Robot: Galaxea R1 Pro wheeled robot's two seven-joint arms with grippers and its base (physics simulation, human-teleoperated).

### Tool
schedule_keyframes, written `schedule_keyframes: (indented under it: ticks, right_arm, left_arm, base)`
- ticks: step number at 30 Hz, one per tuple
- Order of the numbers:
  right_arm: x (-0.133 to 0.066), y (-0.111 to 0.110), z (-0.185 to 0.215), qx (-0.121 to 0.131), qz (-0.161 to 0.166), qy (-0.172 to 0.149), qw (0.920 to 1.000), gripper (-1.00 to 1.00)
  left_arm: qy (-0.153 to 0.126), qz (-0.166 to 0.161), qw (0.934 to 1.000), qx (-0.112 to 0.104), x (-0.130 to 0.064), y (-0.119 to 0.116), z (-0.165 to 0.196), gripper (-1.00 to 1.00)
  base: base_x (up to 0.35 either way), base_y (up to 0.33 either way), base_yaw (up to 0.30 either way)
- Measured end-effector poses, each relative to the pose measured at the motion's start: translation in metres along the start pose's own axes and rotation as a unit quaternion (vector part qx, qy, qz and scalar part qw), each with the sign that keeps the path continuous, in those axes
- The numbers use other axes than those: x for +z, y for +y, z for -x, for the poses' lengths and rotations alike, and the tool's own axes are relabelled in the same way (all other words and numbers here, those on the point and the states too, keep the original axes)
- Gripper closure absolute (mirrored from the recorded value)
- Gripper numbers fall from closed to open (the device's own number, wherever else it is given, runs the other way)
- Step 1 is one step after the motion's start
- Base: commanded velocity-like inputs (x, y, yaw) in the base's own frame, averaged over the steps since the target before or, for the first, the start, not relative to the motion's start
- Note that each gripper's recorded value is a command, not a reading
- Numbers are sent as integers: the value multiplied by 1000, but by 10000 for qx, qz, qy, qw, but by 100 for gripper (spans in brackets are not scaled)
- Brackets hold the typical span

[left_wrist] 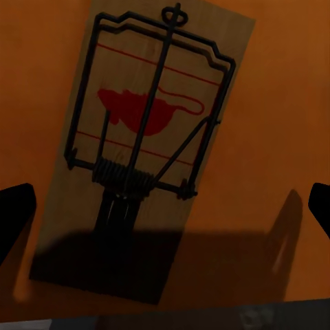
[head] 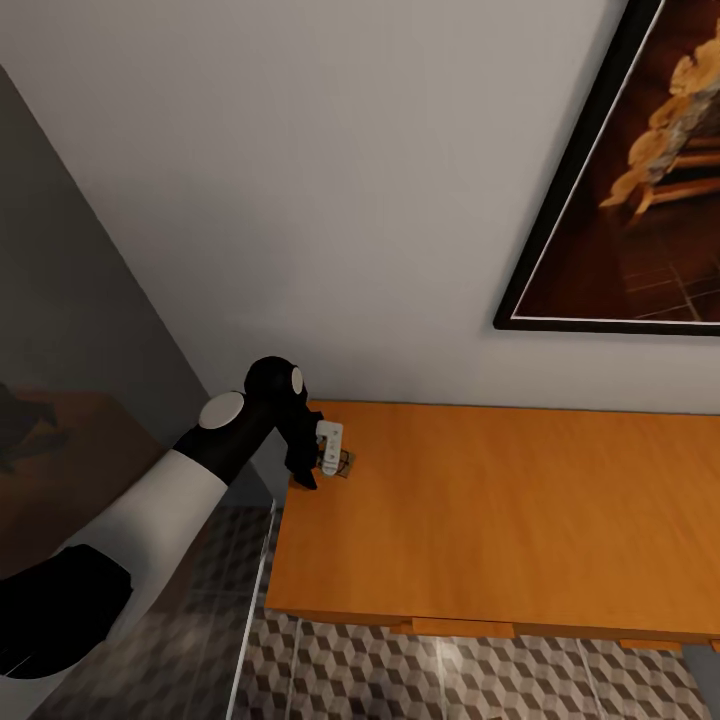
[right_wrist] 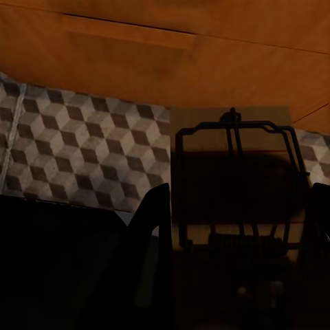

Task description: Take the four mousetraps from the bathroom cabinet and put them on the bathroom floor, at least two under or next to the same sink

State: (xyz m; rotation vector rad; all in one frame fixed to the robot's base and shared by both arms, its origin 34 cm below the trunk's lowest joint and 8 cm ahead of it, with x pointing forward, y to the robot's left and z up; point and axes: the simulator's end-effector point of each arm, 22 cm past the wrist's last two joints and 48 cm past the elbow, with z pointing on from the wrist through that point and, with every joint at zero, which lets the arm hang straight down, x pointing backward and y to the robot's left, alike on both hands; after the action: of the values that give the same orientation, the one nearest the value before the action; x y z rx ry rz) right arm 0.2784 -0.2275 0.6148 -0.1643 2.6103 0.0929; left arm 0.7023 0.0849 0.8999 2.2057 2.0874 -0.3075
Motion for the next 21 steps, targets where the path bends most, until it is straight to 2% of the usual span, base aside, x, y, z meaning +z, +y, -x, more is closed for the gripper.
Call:
schedule_keyframes:
  ticks: [21]
  right_arm:
    - [0, 0, 0, 0, 0, 1, 10000, 100]
  left_arm:
    - [-1, 1, 10000, 1, 0, 0, 0, -100]
  base:
    - [0, 0, 0]
